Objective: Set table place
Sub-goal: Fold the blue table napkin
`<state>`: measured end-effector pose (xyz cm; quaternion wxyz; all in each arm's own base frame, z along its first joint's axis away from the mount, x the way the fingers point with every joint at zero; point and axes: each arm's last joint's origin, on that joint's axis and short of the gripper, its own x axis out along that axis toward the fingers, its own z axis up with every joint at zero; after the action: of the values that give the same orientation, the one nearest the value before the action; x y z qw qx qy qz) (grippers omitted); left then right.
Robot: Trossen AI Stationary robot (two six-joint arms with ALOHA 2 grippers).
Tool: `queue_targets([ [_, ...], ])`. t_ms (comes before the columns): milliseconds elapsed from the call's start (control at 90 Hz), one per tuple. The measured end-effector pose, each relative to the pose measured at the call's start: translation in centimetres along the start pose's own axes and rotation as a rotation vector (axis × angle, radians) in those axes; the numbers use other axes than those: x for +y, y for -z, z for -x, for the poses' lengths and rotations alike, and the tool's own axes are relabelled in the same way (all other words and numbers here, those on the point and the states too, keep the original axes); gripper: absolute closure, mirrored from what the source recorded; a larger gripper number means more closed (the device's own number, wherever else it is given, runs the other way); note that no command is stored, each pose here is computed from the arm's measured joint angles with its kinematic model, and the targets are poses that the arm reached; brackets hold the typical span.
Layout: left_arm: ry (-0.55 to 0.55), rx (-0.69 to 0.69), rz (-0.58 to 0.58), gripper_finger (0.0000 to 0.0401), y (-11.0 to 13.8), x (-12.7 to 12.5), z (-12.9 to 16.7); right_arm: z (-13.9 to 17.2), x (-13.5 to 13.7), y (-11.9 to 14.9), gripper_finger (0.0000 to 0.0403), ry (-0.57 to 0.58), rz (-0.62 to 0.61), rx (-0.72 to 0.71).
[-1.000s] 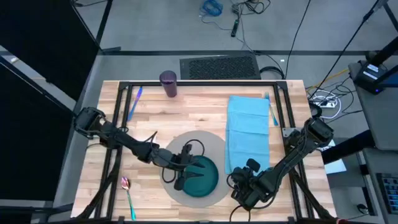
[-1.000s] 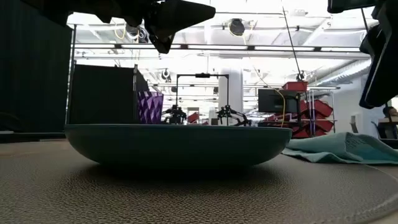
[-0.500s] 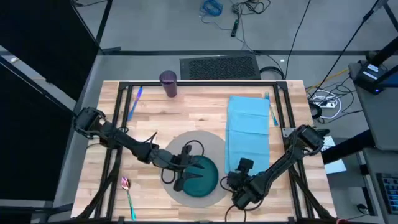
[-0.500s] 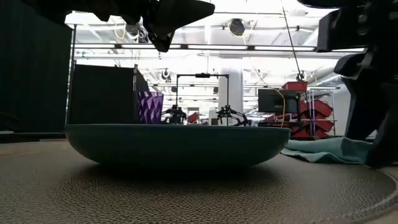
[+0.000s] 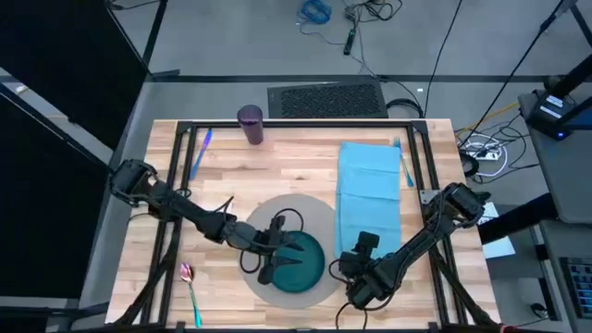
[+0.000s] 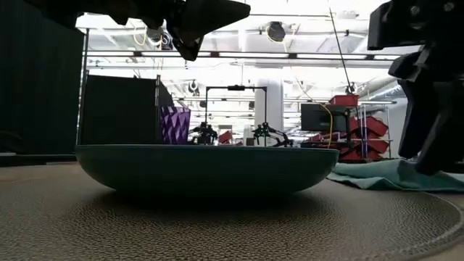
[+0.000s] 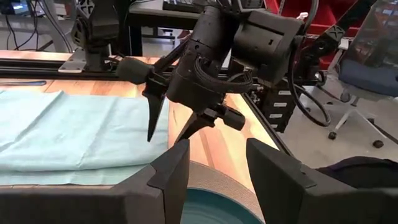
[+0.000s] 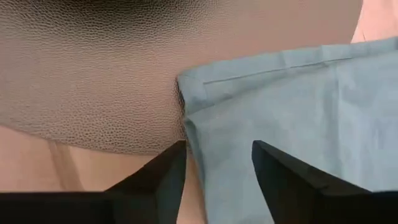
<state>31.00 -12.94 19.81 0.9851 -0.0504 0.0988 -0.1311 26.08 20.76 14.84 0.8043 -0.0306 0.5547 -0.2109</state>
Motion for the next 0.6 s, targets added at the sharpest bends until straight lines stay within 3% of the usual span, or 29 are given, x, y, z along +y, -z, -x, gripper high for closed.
queue_targets([
  [356,0.0,0.0,0.0,0.0257,0.0,0.0,0.0,-0.11,-0.13,-0.18,0.0279,0.006,-0.01,-0.004],
  [600,0.0,0.0,0.0,0.0257,0.0,0.0,0.0,-0.43,-0.49,-0.66,0.0392,0.013,-0.043,0.002],
])
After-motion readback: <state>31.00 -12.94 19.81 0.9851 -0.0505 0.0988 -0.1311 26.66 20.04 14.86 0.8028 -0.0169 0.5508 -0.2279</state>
